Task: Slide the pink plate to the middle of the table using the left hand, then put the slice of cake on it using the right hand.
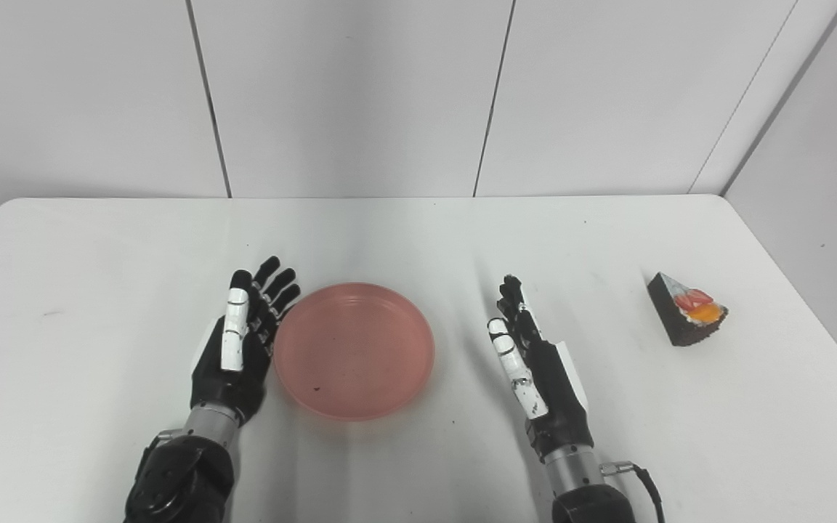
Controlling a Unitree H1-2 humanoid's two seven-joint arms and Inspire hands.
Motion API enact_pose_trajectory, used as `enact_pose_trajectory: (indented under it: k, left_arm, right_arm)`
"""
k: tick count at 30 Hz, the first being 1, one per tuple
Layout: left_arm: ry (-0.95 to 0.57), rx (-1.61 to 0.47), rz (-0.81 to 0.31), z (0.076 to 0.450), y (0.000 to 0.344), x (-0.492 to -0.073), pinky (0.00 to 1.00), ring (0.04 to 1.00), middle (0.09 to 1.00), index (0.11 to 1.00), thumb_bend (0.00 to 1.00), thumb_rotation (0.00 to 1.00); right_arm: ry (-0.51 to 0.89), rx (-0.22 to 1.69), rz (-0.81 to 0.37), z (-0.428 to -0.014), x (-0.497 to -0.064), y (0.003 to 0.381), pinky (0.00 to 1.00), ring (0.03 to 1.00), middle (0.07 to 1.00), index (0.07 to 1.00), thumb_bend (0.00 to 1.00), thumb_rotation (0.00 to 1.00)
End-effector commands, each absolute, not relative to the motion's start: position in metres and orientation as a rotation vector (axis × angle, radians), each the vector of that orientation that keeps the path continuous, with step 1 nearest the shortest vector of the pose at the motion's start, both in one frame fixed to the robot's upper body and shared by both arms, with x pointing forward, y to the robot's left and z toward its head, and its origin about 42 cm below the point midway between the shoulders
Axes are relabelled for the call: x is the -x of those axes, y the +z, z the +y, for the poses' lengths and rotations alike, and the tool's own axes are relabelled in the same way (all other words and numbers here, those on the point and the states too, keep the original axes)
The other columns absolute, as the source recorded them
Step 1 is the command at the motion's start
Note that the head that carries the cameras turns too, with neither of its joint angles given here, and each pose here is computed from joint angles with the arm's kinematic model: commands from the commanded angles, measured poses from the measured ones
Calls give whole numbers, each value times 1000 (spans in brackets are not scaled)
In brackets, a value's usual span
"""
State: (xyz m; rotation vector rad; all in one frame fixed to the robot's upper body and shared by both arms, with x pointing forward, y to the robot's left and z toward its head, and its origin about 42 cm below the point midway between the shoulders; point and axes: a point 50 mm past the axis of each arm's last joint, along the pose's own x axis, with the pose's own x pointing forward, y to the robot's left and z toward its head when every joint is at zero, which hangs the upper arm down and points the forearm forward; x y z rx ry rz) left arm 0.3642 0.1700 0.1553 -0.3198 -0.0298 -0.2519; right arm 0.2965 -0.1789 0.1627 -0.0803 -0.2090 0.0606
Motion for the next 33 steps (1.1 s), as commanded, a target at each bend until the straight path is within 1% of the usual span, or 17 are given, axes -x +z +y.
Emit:
enact_pose_trajectory:
  k: [1,3,5,7,10,13,15,16,17,19,20,21,24,25,27,30,33]
  left_arm:
    - [-286,323,-49,162,160,-361,949,951,944,943,672,980]
    - [-293,322,-49,160,160,-360,947,951,940,932,663,972]
    - [-294,323,-49,158,161,-359,939,947,935,922,651,956]
    - [-294,317,-48,156,161,-358,942,950,937,924,647,961]
    - [-292,311,-47,152,160,-357,942,949,933,918,654,952]
    - [-292,296,-46,149,158,-358,947,949,933,916,660,961]
    - [-297,287,-47,146,156,-359,950,950,934,917,658,968]
    - [-298,284,-48,145,155,-360,951,951,935,917,653,974]
    - [-302,281,-50,144,154,-360,952,952,935,917,651,977]
    - [-306,270,-54,145,151,-361,950,951,936,918,641,977]
    - [-306,265,-55,146,150,-361,946,947,933,915,641,975]
    - [-308,261,-56,148,148,-362,948,947,933,916,637,979]
    - [-313,257,-53,154,144,-363,947,945,932,916,635,981]
    - [-315,254,-53,155,143,-363,945,950,937,918,640,972]
    - [-319,250,-54,158,142,-364,945,952,940,922,644,968]
    - [-324,252,-51,163,139,-365,944,954,941,925,650,963]
    - [-330,253,-52,167,138,-365,951,955,941,927,645,967]
  right_arm:
    - [35,89,-282,-180,-302,181,999,1000,1000,1000,530,865]
    - [20,97,-289,-185,-304,182,1000,1000,1000,1000,538,853]
    - [8,107,-297,-189,-306,183,1000,998,998,1000,553,861]
    - [-14,112,-314,-196,-309,187,1000,996,993,1000,555,853]
    - [-64,152,-360,-214,-318,201,996,982,980,999,555,845]
    - [-123,265,-381,-238,-329,217,982,987,984,994,563,807]
    - [-184,379,-379,-254,-332,230,962,977,974,986,571,803]
    - [-209,423,-377,-259,-333,235,935,957,957,972,582,790]
    - [-231,456,-359,-266,-334,243,921,947,948,965,588,783]
    - [-261,513,-331,-282,-337,258,937,951,948,960,615,687]
    - [-267,541,-320,-290,-337,264,935,960,959,961,632,616]
    - [-276,581,-309,-296,-337,268,925,963,965,961,645,592]
    - [-295,673,-276,-309,-337,276,911,964,972,961,662,568]
    - [-303,698,-263,-312,-337,278,893,956,972,963,693,561]
    - [-328,748,-245,-317,-337,283,875,946,969,961,704,559]
    - [-386,820,-226,-325,-338,287,813,902,937,943,722,511]
    - [-430,847,-214,-334,-339,291,795,899,934,933,730,467]
